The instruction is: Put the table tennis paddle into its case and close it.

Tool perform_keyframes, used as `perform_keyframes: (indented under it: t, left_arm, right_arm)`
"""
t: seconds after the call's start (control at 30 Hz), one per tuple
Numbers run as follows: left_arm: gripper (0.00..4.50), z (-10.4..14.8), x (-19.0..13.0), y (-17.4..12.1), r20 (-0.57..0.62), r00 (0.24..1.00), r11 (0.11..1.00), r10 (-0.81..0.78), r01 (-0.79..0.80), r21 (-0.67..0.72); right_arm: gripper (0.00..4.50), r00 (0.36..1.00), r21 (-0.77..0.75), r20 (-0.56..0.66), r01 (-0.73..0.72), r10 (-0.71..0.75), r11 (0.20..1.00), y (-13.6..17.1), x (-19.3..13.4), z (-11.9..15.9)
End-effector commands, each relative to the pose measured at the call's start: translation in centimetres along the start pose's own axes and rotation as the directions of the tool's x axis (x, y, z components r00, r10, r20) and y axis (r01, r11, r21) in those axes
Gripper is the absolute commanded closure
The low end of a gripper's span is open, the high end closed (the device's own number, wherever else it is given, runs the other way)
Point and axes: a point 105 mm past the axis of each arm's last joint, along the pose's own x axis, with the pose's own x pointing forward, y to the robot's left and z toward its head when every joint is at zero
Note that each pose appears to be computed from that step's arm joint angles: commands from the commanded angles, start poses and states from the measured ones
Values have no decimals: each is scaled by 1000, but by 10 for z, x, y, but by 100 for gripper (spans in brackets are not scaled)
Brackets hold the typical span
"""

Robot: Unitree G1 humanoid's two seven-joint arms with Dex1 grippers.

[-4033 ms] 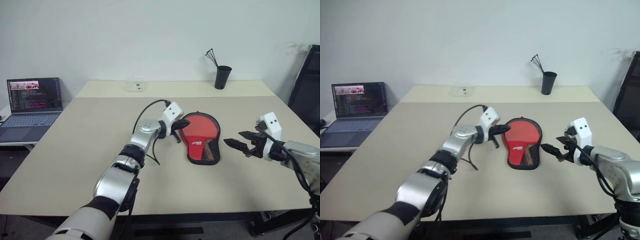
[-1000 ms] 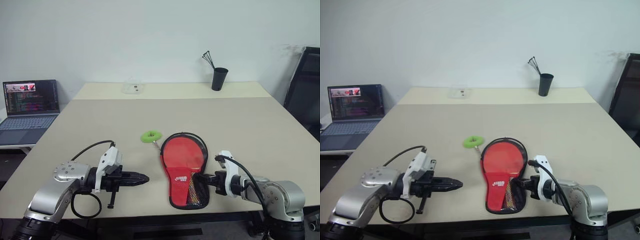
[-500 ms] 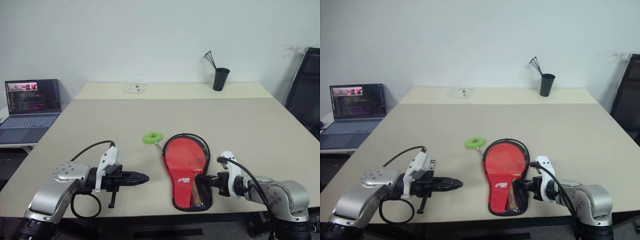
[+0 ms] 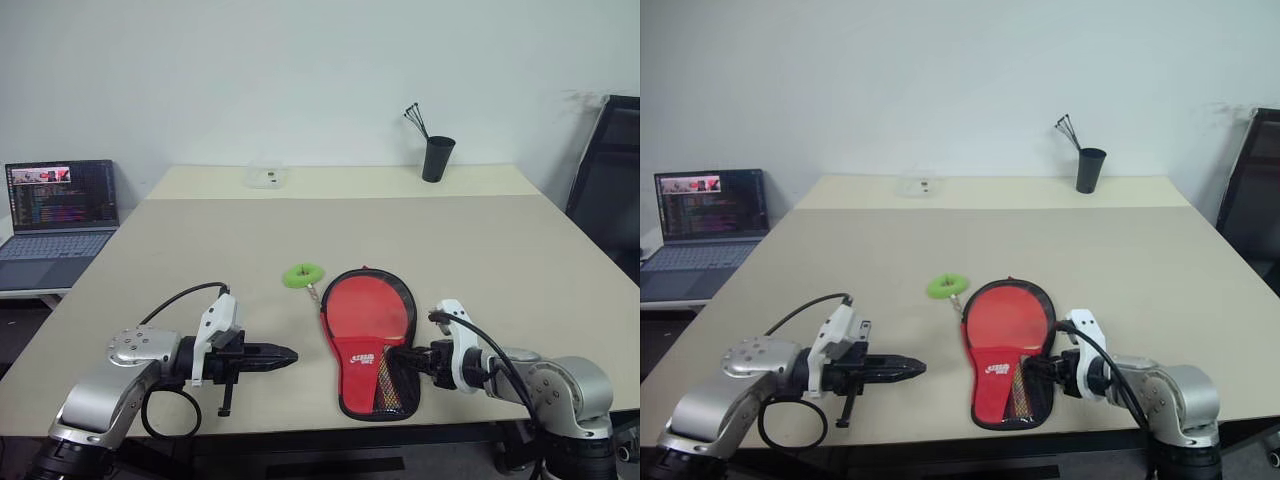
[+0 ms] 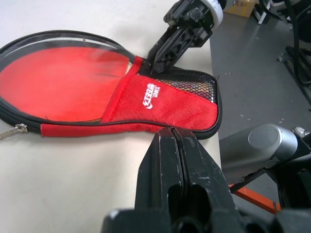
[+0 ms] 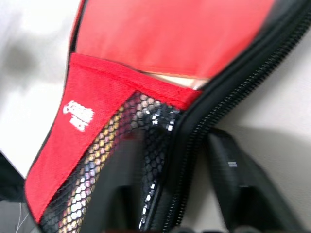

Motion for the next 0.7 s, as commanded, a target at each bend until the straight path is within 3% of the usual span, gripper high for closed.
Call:
perform_keyframes:
  t: [0.03, 0.13, 0.3, 0.37, 0.53, 0.7]
  left_arm:
    - [450, 0, 0, 2, -5, 1000, 1000, 19, -19, 21]
    - [450, -1, 0, 3, 1, 999, 999, 33, -33, 20]
    - [450, -2, -1, 11, 3, 997, 997, 77, -77, 12]
    - [450, -2, -1, 17, 10, 994, 994, 106, -106, 11]
    - [450, 2, -2, 33, 30, 982, 982, 187, -187, 19]
    - [450, 2, -11, 70, 35, 916, 916, 400, -401, 34]
  right_arm:
    - [108, 996, -46, 89, 20, -16, 999, 1, -12, 23]
    - [2, 993, -111, 117, 7, 6, 994, 6, -18, 32]
    - [2, 972, -404, 108, -147, 207, 903, 35, -45, 48]
    - [2, 954, -455, 134, -181, 268, 872, 46, -46, 57]
    - [2, 925, -471, 198, -201, 325, 859, 59, -27, 73]
    - [2, 929, -501, 228, -146, 293, 853, 62, 17, 76]
